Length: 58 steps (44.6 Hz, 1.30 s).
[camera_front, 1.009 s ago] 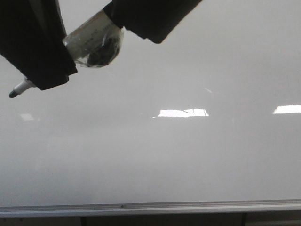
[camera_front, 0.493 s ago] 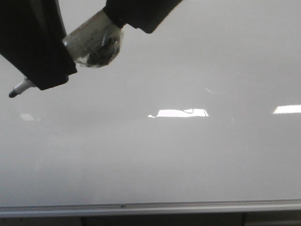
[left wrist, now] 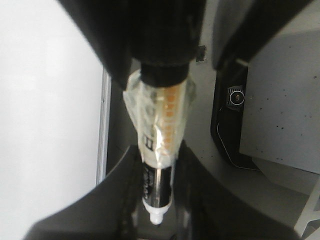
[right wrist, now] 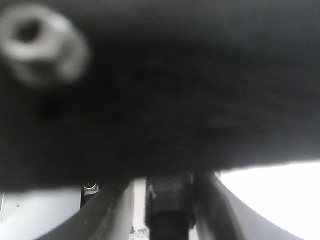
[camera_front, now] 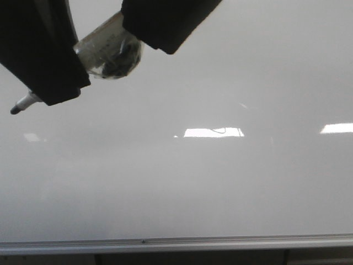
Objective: Write number 1 on whiteboard
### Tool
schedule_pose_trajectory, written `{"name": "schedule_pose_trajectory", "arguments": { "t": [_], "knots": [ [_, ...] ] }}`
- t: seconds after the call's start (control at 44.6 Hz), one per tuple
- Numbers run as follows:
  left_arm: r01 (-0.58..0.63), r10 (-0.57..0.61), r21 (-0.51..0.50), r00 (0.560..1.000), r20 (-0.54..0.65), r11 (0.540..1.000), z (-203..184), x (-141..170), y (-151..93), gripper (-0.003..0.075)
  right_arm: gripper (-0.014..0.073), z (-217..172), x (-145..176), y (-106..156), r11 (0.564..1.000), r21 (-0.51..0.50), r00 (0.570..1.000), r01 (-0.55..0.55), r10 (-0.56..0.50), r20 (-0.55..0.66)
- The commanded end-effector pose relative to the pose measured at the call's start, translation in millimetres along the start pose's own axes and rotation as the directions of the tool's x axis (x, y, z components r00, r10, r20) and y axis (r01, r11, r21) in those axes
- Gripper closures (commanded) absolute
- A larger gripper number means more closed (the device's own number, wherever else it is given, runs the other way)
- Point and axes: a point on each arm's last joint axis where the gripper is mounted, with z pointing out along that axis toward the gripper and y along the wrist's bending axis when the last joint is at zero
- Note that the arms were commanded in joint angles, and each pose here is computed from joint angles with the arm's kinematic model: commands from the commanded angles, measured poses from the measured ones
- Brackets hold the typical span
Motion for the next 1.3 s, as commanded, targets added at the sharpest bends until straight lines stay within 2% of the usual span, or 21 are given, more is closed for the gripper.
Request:
{"name": "schedule_pose_trajectory", "arguments": {
  "t": [0.0, 0.157, 0.291, 0.381, 0.493, 0.561, 0.628, 0.874, 0.964, 1.099, 1.211, 1.278],
  "knots": [
    [-0.005, 0.008, -0.039, 0.997, 0.075, 0.999, -15, -7, 0, 0.0689, 0.0312, -16, -14, 0, 0.999, 0.044, 0.995, 0.003, -0.007, 0.095],
    [-0.005, 0.008, -0.042, 0.997, 0.080, 0.999, -15, -7, 1, 0.0689, 0.0474, -16, -13, 0, 0.999, 0.042, 0.996, 0.003, -0.007, 0.093],
    [-0.004, 0.009, -0.048, 0.996, 0.088, 0.999, -15, -8, 1, 0.0672, 0.0566, -16, -13, 0, 0.999, 0.038, 0.996, 0.004, -0.007, 0.090],
    [-0.004, 0.009, -0.050, 0.996, 0.090, 0.999, -15, -8, 1, 0.0578, 0.0575, -16, -13, 1, 0.999, 0.034, 0.996, 0.004, -0.007, 0.086],
    [0.002, 0.003, -0.050, 0.996, 0.092, 0.999, -15, -8, 1, 0.0352, 0.0575, -16, -13, 1, 1.000, 0.031, 0.996, 0.001, -0.003, 0.085],
    [0.006, -0.001, -0.054, 0.995, 0.099, 0.998, -18, -7, 0, 0.0260, 0.0575, -16, -12, 1, 1.000, 0.030, 0.997, -0.007, 0.004, 0.083],
    [0.016, -0.008, -0.064, 0.994, 0.111, 0.998, -23, -6, 0, 0.0225, 0.0575, -16, -12, 1, 0.999, 0.030, 0.997, -0.010, 0.008, 0.082],
    [0.177, -0.150, -0.138, 0.971, 0.185, 0.974, -56, 17, 7, 0.0225, 0.0575, -33, 6, -11, 0.986, 0.119, 0.993, -0.118, 0.119, -0.006],
    [0.269, -0.229, -0.171, 0.948, 0.221, 0.948, -70, 30, 12, 0.0225, 0.0575, -48, 17, -16, 0.965, 0.183, 0.980, -0.186, 0.196, -0.034],
    [0.419, -0.364, -0.210, 0.896, 0.256, 0.883, -80, 51, 19, 0.0225, 0.0575, -76, 35, -20, 0.907, 0.275, 0.939, -0.319, 0.341, -0.034],
    [0.551, -0.497, -0.229, 0.829, 0.256, 0.802, -77, 74, 24, 0.0225, 0.0575, -99, 51, -21, 0.814, 0.347, 0.870, -0.467, 0.493, 0.013],
    [0.617, -0.562, -0.244, 0.785, 0.260, 0.748, -75, 88, 26, 0.0225, 0.0575, -111, 63, -22, 0.743, 0.398, 0.824, -0.539, 0.563, 0.064]
  ]
}}
